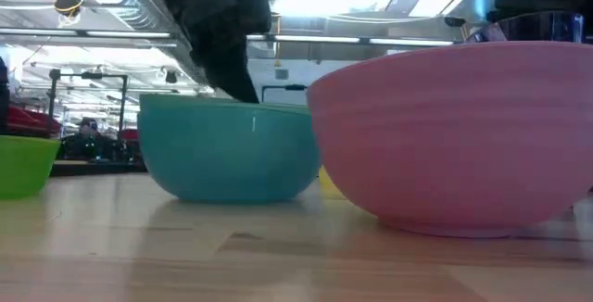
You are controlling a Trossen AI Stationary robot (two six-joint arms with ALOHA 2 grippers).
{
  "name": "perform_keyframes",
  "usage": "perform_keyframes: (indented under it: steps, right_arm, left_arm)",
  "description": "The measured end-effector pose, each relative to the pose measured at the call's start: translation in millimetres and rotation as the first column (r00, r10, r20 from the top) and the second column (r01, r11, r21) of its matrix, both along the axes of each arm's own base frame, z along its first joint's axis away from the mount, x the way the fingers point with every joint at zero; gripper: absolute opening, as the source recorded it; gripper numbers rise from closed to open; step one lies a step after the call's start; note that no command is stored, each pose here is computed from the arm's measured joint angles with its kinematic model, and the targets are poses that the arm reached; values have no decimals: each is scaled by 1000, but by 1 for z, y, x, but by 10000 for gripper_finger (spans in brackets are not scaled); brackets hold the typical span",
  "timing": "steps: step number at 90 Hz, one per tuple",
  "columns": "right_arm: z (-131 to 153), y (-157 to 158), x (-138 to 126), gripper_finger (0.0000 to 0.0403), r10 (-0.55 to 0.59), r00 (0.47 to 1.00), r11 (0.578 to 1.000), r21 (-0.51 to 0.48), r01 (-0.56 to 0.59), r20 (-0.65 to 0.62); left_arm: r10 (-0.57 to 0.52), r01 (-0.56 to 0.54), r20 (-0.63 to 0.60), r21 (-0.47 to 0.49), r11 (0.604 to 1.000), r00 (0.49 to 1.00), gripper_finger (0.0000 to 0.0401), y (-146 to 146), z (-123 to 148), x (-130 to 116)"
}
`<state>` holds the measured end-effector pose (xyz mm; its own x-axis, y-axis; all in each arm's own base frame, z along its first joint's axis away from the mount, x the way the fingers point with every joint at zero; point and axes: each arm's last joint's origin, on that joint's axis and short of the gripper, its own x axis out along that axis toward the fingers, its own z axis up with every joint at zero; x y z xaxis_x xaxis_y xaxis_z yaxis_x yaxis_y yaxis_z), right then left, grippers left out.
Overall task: Nest bowls inside each other
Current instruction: Stack the dark green bowl on top of the blue bowl, then stack the pink bowl on top of the dark green bowl
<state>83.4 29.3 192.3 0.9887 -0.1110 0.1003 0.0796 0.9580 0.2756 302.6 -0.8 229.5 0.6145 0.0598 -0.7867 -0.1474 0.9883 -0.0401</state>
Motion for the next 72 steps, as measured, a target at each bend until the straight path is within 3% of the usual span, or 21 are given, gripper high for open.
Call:
perform_keyframes:
  steps: [7,19,39,58,72]
  right_arm:
    - [0,0,0,78,12,1000,999,34,-13,8]
    - [11,0,-2,78,49,991,975,208,-75,127]
    - [29,1,-6,78,153,940,968,145,-205,305]
    - [42,6,1,78,187,957,964,145,-222,223]
    - [71,10,9,78,171,985,978,121,-168,-7]
  left_arm:
    - [-14,14,17,0,1000,1000,63,-4,8,-5]
    - [-52,53,81,1,999,995,73,-17,30,-20]
    - [25,-25,12,52,998,1000,74,-33,48,-61]
    - [69,-69,5,32,997,998,74,-39,36,-84]
    - [83,-83,9,22,996,997,74,-39,24,-87]
